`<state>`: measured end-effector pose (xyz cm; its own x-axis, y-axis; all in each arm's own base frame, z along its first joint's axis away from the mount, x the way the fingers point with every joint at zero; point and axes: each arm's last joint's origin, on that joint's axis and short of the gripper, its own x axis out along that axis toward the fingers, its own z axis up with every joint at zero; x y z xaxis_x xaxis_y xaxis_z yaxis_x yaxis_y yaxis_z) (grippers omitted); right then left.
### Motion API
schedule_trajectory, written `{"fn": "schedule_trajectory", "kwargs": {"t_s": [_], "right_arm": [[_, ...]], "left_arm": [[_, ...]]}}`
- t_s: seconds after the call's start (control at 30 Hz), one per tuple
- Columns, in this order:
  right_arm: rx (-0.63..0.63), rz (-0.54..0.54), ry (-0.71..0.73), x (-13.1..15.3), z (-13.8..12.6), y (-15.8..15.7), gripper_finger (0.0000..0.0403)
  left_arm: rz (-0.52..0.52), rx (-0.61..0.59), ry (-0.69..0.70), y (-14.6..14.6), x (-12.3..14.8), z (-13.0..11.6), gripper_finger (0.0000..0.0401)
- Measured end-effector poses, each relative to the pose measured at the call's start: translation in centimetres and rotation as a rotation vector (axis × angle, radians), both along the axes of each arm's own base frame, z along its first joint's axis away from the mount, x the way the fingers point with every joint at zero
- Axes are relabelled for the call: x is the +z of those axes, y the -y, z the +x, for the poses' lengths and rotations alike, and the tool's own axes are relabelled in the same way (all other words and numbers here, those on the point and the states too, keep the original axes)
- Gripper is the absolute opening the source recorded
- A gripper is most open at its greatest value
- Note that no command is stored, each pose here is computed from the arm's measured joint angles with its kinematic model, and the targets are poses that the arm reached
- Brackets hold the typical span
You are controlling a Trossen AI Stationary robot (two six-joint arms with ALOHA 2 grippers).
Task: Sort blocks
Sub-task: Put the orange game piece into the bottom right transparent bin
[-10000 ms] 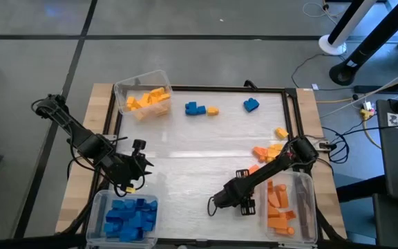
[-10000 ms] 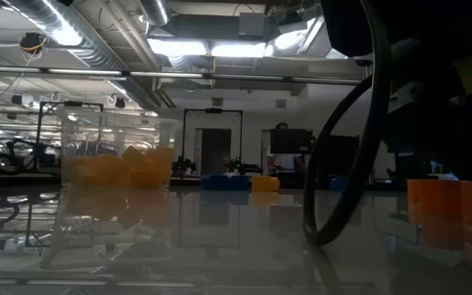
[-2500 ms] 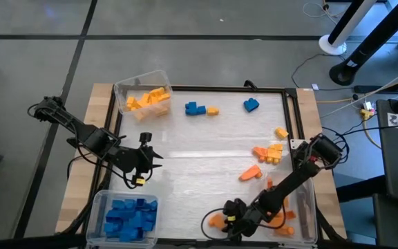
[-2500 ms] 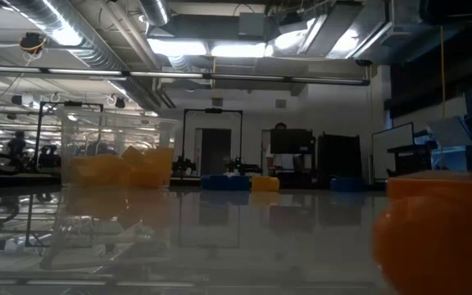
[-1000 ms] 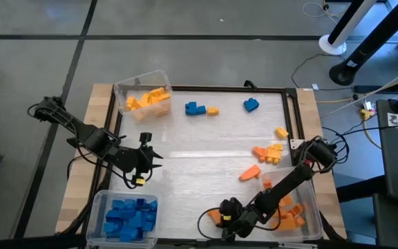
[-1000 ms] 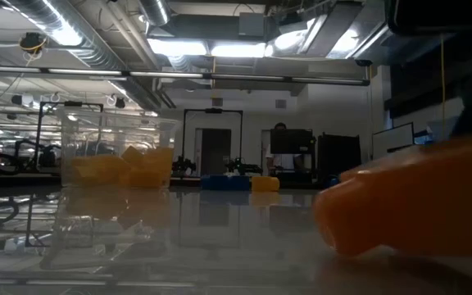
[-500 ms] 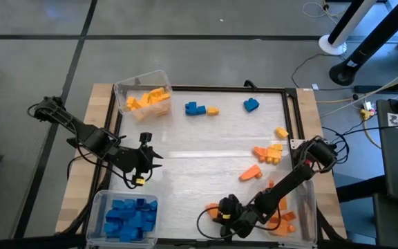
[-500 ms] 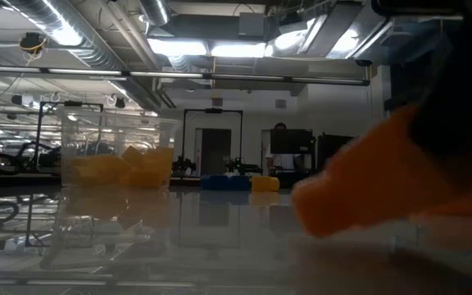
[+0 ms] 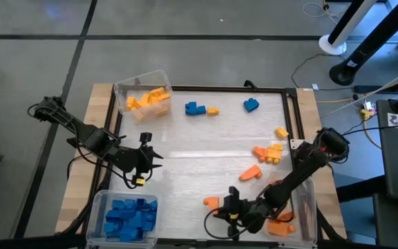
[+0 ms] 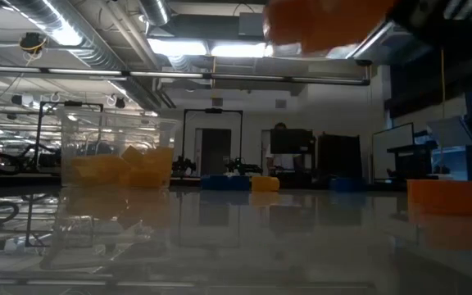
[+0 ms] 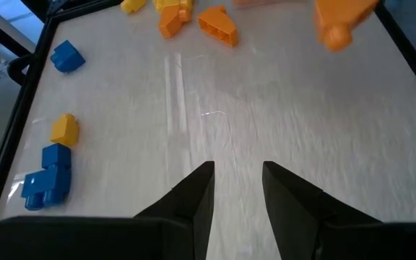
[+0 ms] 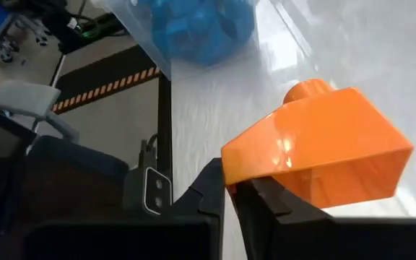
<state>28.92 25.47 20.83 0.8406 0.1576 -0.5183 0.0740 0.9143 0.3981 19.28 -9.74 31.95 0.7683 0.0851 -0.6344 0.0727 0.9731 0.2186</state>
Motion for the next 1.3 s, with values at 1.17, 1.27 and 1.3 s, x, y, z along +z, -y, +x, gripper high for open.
{"fn": "schedule_trajectory", "kwargs": {"t_s": [1.17,1.27,1.3], "right_arm": [[0.354,0.177,-0.219,11.9,-16.3,2.7,0.0028],[0.357,0.233,-0.244,12.1,-17.4,2.4,0.0028],[0.361,0.251,-0.26,12.2,-17.8,2.4,0.0028]], "left_arm": [[-0.208,-0.013,0.504,1.7,-8.8,17.8,0.0108],[-0.25,0.001,0.56,1.1,-10.5,19.4,0.0108],[-0.255,0.007,0.564,0.8,-11.1,19.8,0.0108]]}}
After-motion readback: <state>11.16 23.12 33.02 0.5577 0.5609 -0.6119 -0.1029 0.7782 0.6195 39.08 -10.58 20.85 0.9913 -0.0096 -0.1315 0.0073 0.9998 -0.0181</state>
